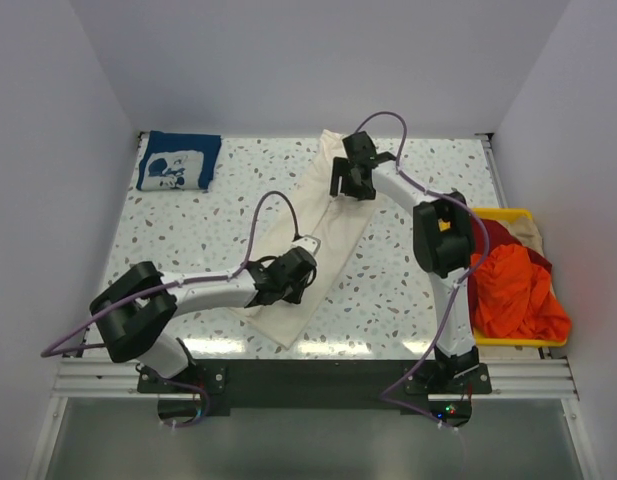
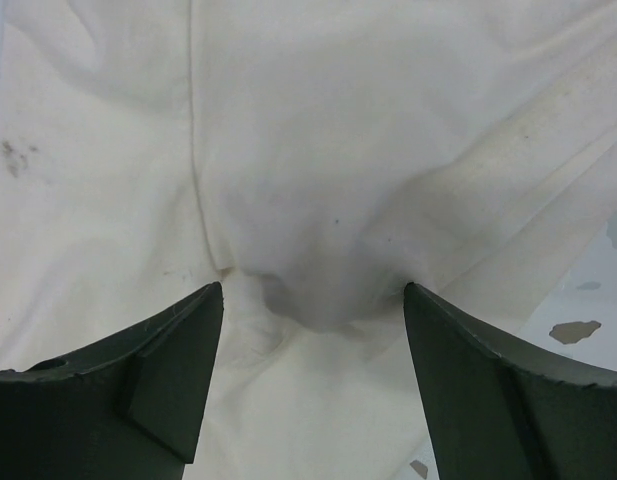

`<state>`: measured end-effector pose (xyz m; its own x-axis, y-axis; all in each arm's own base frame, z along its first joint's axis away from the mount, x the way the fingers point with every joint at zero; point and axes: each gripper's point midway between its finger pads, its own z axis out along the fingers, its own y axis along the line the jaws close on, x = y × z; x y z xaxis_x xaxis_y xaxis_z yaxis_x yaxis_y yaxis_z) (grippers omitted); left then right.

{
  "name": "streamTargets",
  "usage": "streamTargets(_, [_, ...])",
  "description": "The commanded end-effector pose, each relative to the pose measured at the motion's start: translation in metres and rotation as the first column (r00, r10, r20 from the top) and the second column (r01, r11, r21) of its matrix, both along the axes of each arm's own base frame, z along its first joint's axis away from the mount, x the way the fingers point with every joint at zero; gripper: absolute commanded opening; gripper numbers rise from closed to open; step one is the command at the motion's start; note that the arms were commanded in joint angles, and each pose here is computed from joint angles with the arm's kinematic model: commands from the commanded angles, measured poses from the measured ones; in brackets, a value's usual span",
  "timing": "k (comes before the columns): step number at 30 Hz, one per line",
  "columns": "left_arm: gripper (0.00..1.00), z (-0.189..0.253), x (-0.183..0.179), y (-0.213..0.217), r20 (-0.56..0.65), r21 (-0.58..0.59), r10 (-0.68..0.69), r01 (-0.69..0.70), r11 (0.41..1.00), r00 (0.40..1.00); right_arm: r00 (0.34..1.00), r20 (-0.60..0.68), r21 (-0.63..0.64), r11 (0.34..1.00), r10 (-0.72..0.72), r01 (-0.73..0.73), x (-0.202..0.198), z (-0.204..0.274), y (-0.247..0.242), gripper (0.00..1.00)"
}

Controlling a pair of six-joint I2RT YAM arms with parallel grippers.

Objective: Fold and stack the t-shirts
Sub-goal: Fold the tshirt

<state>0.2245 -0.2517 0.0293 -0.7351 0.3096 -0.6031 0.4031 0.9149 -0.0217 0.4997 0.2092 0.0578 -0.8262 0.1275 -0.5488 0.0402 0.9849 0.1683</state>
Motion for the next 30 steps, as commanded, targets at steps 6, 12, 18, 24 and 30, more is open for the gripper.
streamTargets(6, [0.35,-0.014,-0.028,-0.049,-0.051,-0.103,-0.048,0.043,0.994,0.998,1.0,-0.001,-0.025,1.0,-0.002,0.002,0.014,-0.019,0.0,0.76])
streamTargets(12, [0.35,-0.006,-0.029,-0.103,-0.081,-0.287,-0.098,0.071,0.955,0.992,1.0,-0.001,-0.061,0.998,0.014,-0.014,0.032,-0.027,-0.002,0.76])
streamTargets(18, [0.38,0.007,-0.02,-0.151,-0.089,-0.415,-0.144,0.095,0.905,0.985,0.998,0.011,-0.053,0.997,0.054,-0.054,0.051,-0.032,0.004,0.8])
streamTargets(24, [0.44,0.048,0.0,-0.187,-0.075,-0.568,-0.196,0.119,0.814,0.978,0.994,0.055,0.001,0.995,0.096,-0.096,0.068,-0.016,0.02,0.85])
streamTargets(30, [0.47,0.094,0.02,-0.174,-0.002,-0.625,-0.187,0.145,0.767,0.982,0.984,0.131,0.03,0.992,0.118,-0.123,0.072,0.034,0.024,0.94])
